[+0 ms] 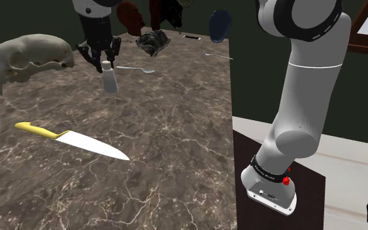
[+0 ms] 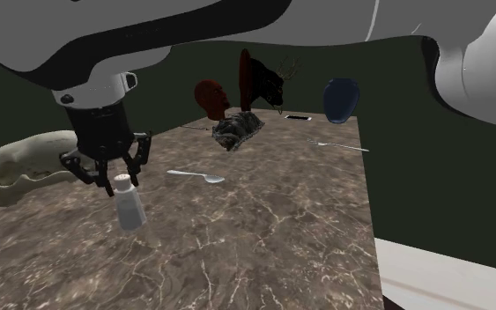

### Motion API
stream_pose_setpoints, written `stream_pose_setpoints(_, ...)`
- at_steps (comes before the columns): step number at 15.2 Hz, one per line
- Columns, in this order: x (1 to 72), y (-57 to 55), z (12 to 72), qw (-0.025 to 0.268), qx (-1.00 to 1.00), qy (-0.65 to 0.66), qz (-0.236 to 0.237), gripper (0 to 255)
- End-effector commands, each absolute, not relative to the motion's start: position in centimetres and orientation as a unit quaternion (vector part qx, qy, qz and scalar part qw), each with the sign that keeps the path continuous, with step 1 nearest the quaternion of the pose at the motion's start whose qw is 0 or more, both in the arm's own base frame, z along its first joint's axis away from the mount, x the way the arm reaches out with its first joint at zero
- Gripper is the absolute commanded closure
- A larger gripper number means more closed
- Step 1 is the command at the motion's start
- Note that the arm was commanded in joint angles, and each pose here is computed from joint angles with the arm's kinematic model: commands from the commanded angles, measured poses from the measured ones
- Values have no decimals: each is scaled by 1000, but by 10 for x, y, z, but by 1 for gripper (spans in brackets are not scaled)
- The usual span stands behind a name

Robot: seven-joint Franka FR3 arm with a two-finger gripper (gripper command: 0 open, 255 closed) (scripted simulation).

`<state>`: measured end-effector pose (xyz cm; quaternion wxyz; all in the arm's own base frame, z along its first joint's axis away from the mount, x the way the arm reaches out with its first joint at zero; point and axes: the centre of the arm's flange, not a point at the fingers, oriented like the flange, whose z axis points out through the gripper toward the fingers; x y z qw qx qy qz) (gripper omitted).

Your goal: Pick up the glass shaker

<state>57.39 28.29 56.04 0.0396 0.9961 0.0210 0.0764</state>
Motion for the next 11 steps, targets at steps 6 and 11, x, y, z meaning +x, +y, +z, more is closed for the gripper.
stream_pose_setpoints(6,574,283,597,40,996,21,76,255)
stream_pose_setpoints(11,574,283,624,40,996,21,76,255)
